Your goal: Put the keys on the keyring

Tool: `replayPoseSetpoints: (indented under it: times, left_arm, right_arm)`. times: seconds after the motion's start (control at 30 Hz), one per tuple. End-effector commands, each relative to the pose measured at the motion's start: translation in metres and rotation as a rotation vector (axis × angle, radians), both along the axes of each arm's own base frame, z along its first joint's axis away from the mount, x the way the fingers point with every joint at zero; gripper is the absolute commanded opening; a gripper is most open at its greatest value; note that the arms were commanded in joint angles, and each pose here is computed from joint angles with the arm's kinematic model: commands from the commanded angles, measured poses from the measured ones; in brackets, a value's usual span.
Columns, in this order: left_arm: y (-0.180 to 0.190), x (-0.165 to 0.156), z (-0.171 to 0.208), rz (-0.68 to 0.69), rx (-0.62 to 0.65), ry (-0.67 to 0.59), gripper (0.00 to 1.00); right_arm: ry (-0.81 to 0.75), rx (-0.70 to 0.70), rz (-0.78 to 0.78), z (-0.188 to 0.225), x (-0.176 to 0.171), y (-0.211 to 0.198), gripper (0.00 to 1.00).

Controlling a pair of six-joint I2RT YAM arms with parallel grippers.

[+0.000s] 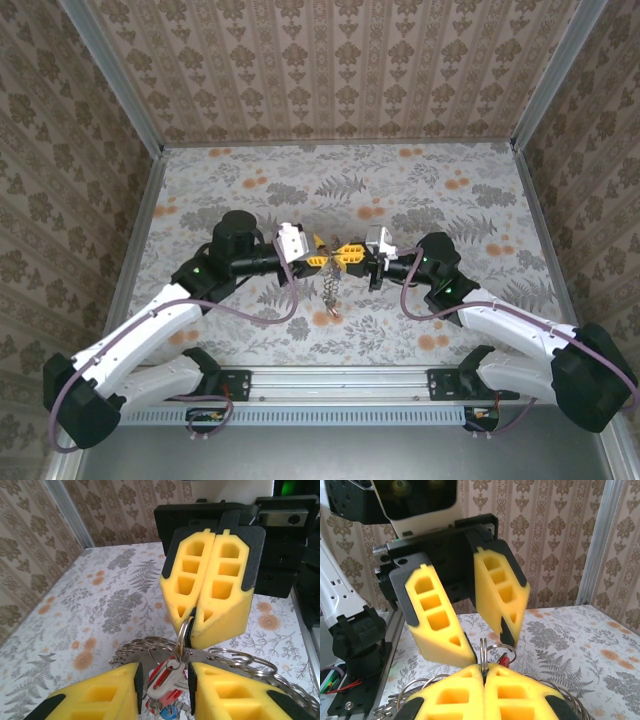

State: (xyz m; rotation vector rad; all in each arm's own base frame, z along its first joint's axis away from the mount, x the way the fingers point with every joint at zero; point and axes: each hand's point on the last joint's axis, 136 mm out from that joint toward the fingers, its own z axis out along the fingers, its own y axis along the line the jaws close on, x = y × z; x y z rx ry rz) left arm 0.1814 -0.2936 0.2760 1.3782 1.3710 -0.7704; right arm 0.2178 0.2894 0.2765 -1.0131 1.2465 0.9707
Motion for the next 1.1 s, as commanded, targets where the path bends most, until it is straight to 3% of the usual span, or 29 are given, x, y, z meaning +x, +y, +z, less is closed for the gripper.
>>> replayPoseSetpoints:
  times: [0.0,0.23,0.37,0.6,0.77,0.97,1.07]
  left_arm:
    - [-0.01,-0.009,0.026,-0.084,-0.072,-0.008,0.3]
    - [-0.019,-0.017,0.024,-0.141,-0.073,0.015,0.21]
    - [-0.02,-0.018,0.02,-0.154,-0.066,0.029,0.01]
    - [-0.014,-0.011,0.014,-0.094,-0.033,0.039,0.0]
    - [-0.004,0.004,0.004,0.029,0.055,0.053,0.0]
    - [-0.003,0.0,-0.009,0.024,0.172,0.019,0.0]
    - [-0.006,-0.004,-0.018,-0.001,0.234,0.004,0.0]
  right_arm:
    - [-0.085,0.039,0.037,0.026,-0.006,0.004,0.0]
    - [-0.095,0.016,0.043,0.022,-0.007,0.006,0.0]
    - [-0.109,-0.018,0.055,0.016,-0.01,0.009,0.0]
    - [-0.12,-0.099,0.02,0.0,-0.006,0.006,0.0]
    - [-0.124,-0.272,-0.017,-0.021,-0.005,-0.004,0.35]
    - [-0.089,-0.499,0.035,-0.041,-0.008,-0.01,0.38]
    - [-0.066,-0.516,0.043,-0.039,-0.006,-0.008,0.37]
